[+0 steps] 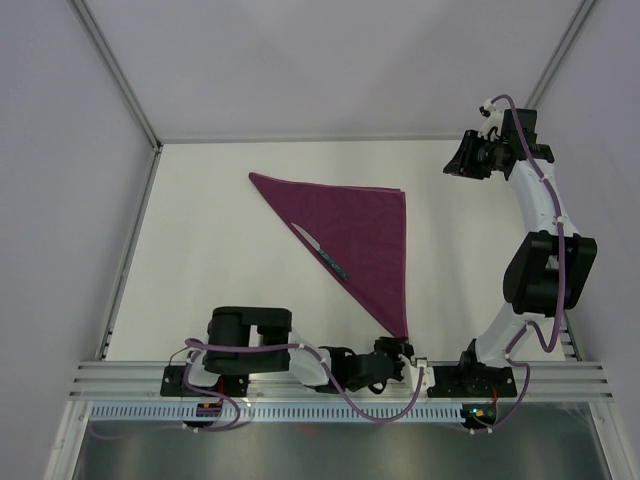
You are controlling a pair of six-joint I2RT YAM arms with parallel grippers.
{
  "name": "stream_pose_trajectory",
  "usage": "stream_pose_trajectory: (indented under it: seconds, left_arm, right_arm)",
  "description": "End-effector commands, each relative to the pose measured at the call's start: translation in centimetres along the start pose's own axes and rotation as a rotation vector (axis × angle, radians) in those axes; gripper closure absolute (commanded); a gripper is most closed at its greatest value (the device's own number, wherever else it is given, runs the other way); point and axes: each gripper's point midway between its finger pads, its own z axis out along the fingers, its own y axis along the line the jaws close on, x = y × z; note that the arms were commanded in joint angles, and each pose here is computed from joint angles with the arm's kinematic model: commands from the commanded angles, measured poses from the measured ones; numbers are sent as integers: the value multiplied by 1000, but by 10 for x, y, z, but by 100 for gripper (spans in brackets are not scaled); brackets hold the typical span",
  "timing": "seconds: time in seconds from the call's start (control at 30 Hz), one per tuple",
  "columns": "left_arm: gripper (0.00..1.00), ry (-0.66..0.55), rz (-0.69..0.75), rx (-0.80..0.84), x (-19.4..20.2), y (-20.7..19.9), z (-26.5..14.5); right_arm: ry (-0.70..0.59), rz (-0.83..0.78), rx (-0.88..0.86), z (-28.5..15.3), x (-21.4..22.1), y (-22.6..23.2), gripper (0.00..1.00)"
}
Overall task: Fold the napkin, place the utensils inside, and roll it up
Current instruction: Fold the napkin
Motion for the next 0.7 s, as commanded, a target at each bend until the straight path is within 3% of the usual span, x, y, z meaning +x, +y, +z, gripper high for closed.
stream_pose_trajectory:
  seconds: [0.0,0.33,0.37,0.47,0.67]
  left_arm:
    - [64,-32,24,-40,-7,11,5]
    - [81,-33,7,-37,-9,18,7]
    - [88,-31,6,-42,-9,20,7]
    - [95,-37,-13,-56,-12,26,6]
    - [98,-49,-123,-106,-23,57,7]
  right_arm:
    - [-35,6,-16,-1,-13,2,63]
    - [-30,10,-15,1,-11,1,64]
    - [-29,11,-15,2,-11,1,64]
    - [-25,14,-13,3,-10,-1,64]
    - [-20,15,-11,4,-10,-2,64]
